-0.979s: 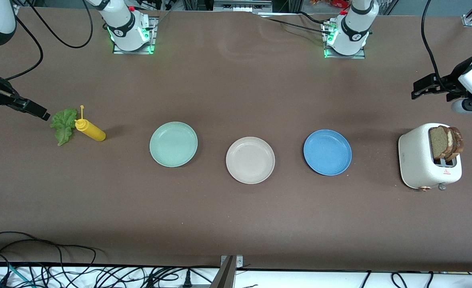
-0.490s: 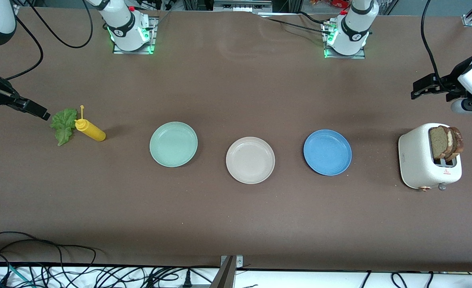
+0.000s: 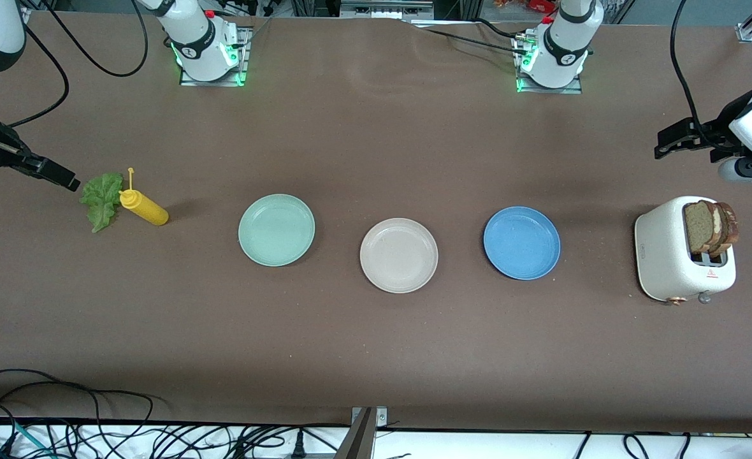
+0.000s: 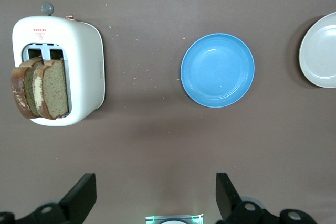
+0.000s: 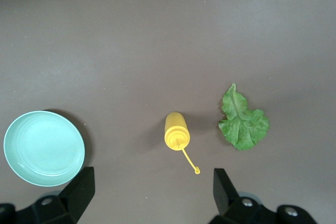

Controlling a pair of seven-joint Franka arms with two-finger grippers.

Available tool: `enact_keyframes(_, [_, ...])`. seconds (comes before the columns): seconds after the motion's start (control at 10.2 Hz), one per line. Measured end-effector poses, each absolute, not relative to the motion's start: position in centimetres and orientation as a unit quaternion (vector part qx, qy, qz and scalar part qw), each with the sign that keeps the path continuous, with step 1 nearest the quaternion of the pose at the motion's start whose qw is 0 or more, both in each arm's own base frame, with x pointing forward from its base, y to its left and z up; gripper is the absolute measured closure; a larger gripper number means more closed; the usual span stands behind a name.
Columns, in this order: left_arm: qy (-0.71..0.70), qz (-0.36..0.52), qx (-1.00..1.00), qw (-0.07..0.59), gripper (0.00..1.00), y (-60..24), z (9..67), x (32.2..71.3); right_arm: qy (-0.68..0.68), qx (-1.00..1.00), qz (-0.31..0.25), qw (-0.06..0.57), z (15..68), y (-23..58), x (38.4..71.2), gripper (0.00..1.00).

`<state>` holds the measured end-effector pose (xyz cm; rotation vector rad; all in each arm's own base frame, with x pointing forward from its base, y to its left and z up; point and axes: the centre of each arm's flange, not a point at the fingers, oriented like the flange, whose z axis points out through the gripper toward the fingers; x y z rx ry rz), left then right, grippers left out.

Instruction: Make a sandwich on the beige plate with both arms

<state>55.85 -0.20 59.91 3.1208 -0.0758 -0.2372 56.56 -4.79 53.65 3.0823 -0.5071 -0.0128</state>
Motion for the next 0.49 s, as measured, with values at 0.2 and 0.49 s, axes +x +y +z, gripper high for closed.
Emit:
enact_keyframes(0.2, [-0.024, -0.076, 0.997, 0.005, 0.0, -0.22, 59.87, 55.88, -0.163, 0.987, -0.004, 0.009, 53.68, -4.8, 56.55, 0.0])
enact_keyframes(0.49, [-0.024, -0.08, 0.996, 0.005, 0.0, -0.23, 59.37, 56.12, -0.164, 0.986, -0.003, 0.009, 53.76, -4.8, 56.52, 0.0])
